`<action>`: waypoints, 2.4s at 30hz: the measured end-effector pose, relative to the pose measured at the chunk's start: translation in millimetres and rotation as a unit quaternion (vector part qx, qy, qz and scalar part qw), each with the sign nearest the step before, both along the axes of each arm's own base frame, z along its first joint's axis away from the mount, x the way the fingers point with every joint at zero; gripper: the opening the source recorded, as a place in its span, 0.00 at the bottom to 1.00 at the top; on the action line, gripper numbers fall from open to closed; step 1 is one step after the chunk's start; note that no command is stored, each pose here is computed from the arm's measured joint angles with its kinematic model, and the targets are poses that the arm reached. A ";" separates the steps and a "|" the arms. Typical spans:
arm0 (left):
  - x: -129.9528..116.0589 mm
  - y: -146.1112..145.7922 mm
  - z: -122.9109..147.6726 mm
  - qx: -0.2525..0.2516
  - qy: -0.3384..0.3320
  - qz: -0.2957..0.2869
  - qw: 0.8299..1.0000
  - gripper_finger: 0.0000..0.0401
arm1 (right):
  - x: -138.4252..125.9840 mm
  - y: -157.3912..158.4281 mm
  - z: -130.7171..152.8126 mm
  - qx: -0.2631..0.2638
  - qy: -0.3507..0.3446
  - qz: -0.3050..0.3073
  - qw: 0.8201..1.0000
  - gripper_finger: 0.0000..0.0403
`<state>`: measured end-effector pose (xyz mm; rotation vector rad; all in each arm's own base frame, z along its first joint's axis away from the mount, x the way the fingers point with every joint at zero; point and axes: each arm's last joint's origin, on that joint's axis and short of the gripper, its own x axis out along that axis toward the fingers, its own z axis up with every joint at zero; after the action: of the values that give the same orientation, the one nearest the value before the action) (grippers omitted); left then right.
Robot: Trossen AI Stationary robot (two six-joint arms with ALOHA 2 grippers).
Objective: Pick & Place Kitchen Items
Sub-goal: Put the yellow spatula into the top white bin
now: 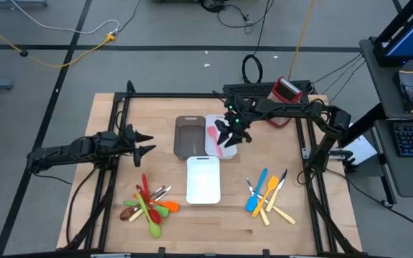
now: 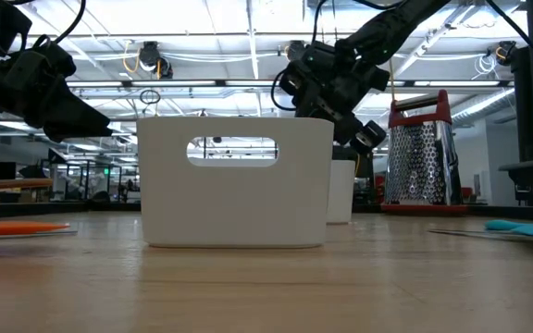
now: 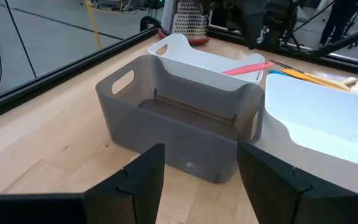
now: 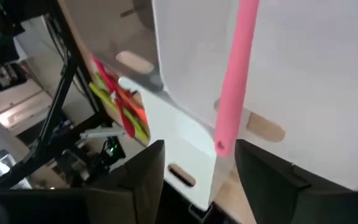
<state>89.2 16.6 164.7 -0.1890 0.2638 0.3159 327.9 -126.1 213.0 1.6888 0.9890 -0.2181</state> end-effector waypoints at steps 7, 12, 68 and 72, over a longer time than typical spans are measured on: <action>0.0 0.0 0.0 0.002 0.001 -0.001 1.000 0.52 | -6.6 5.6 18.2 -0.004 -0.021 0.005 1.000 0.43; 0.0 0.0 0.0 0.003 0.001 -0.001 1.000 0.52 | -15.6 21.6 42.9 -0.039 -0.026 -0.008 0.999 0.39; 0.0 0.1 -0.1 -0.034 -0.010 0.012 0.999 0.52 | -132.3 211.8 90.3 -0.152 0.283 0.013 0.947 0.03; 0.0 0.0 0.0 -0.034 -0.010 0.012 0.999 0.52 | -130.3 212.6 90.9 -0.139 0.281 -0.003 0.950 0.05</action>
<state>89.2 16.6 164.7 -0.2628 0.2520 0.3283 197.7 86.5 303.9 1.3907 1.2949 -0.8397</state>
